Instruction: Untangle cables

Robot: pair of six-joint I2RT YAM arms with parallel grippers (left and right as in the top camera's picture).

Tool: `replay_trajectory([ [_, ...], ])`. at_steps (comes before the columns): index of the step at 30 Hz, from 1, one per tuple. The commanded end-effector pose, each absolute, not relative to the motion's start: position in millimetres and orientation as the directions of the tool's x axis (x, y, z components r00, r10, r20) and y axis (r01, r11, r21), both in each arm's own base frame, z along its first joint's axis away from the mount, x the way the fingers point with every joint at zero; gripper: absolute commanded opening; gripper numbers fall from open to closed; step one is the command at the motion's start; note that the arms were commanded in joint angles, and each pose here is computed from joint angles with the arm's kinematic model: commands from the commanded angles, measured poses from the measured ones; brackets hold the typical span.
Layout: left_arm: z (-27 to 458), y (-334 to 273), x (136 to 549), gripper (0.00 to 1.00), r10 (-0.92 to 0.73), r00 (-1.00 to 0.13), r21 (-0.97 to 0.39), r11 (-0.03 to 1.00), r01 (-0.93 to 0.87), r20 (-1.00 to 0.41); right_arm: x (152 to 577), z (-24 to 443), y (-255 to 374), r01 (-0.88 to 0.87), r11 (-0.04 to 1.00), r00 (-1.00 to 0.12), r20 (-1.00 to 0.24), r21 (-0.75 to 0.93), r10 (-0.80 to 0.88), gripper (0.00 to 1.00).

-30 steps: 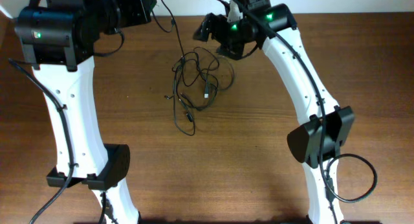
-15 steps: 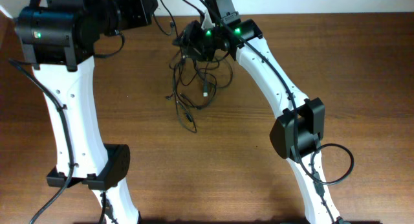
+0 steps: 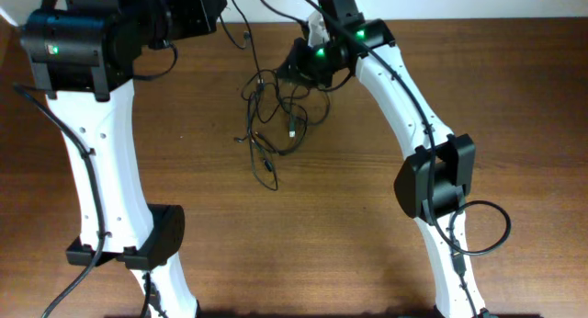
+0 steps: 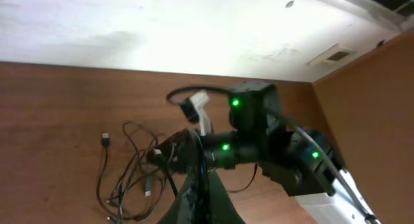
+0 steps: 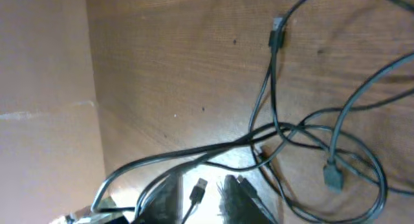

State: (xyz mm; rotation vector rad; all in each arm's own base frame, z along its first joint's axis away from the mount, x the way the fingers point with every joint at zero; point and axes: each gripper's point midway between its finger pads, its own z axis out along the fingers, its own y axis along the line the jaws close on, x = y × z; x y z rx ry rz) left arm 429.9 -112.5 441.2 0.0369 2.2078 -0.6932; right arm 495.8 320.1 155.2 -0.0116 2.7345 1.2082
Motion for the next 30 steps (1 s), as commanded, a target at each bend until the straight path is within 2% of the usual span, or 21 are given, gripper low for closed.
replay_trajectory([
  [1, 461, -119, 415, 0.00, -0.199, -0.655, -0.491, 0.819, 0.298, -0.729, 481, 166, 324, -0.158, 0.662, -0.983, -0.182, 0.733, -0.033, 0.65],
  [5, 461, -119, 415, 0.00, -0.199, -0.655, -0.491, 0.819, 0.298, -0.729, 465, 160, 343, -0.012, 0.682, -0.998, -0.053, 0.731, 0.038, 0.65],
  [11, 460, -121, 413, 0.00, -0.196, -0.663, -0.499, 0.811, 0.305, -0.723, 478, 147, 357, 0.118, 0.713, -0.980, -0.035, 0.691, 0.196, 0.62],
  [20, 465, -123, 415, 0.00, -0.201, -0.651, -0.504, 0.803, 0.318, -0.732, 468, 88, 382, 0.177, 0.742, -0.978, 0.032, 0.647, 0.205, 0.39],
  [22, 466, -123, 415, 0.00, -0.202, -0.648, -0.503, 0.803, 0.320, -0.734, 465, 85, 383, 0.179, 0.747, -0.979, 0.039, 0.641, 0.201, 0.25],
  [23, 466, -122, 415, 0.00, -0.202, -0.648, -0.502, 0.804, 0.319, -0.735, 464, 84, 381, 0.172, 0.751, -0.980, 0.036, 0.638, 0.194, 0.11],
  [24, 465, -121, 416, 0.00, -0.203, -0.646, -0.498, 0.809, 0.313, -0.736, 465, 87, 376, 0.142, 0.759, -0.985, 0.016, 0.635, 0.171, 0.04],
  [27, 464, -116, 419, 0.00, -0.208, -0.638, -0.480, 0.829, 0.287, -0.741, 468, 101, 346, 0.070, 0.802, -0.992, -0.043, 0.594, 0.118, 0.04],
  [30, 456, -96, 427, 0.00, -0.222, -0.621, -0.422, 0.886, 0.193, -0.751, 472, 159, 277, -0.005, 0.870, -0.983, -0.162, 0.492, 0.086, 0.04],
])
